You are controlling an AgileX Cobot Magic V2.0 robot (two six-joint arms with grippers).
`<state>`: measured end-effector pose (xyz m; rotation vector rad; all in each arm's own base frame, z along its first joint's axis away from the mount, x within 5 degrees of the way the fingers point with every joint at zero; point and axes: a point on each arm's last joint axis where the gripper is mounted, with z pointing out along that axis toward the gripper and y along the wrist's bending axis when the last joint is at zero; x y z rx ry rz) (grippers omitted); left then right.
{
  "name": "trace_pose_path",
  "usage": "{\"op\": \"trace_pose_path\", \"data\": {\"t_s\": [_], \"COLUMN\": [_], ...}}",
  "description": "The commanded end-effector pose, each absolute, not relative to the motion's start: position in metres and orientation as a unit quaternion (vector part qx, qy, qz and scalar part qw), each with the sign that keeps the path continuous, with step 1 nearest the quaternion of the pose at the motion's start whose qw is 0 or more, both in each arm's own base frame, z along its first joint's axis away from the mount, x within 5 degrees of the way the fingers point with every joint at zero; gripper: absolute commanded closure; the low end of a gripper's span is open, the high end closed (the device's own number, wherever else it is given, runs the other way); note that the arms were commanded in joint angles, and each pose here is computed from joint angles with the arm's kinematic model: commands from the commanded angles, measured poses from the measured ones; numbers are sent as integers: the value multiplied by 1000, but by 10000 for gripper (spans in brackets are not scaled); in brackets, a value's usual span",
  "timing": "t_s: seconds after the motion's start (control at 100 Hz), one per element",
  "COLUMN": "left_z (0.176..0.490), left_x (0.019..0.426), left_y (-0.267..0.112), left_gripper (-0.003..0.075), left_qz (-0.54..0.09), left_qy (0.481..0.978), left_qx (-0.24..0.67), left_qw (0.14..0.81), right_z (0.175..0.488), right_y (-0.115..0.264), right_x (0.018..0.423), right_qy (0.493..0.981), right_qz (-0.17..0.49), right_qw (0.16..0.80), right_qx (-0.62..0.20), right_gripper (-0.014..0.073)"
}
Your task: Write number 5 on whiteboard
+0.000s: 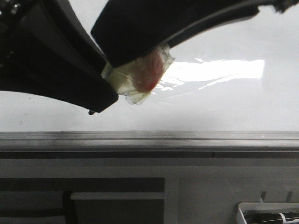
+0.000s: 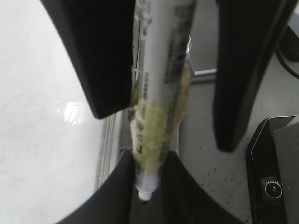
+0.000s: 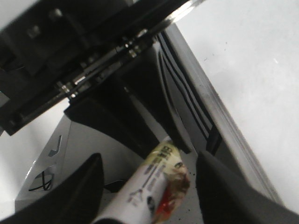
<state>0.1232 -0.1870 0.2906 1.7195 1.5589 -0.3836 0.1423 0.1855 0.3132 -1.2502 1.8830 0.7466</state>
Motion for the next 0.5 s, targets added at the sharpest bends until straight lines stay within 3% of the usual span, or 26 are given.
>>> {"op": "trace_pose_path", "data": {"t_s": [0.0,0.15,0.39,0.49], "left_z": [310,310,310,310], "left_x": [124,124,124,124], "left_y": [-189,-189,-189,-190], "left_gripper": [741,741,741,739], "left_qz": [-157,-157,-160,-166], "left_qy": [602,602,604,607], "left_qx": [654,654,652,647], "left_qw": [430,430,429,430], "right_z": [326,317,317,317], "right_y": [190,195,196,196], "right_x": [148,154,156,156], "right_qy": [726,736,737,737], "right_qz": [298,295,293,293], "right_qw": [404,391,396,396], "right_qx": [-469,-468,-464,-464], "right_gripper": [207,275,665,657]}}
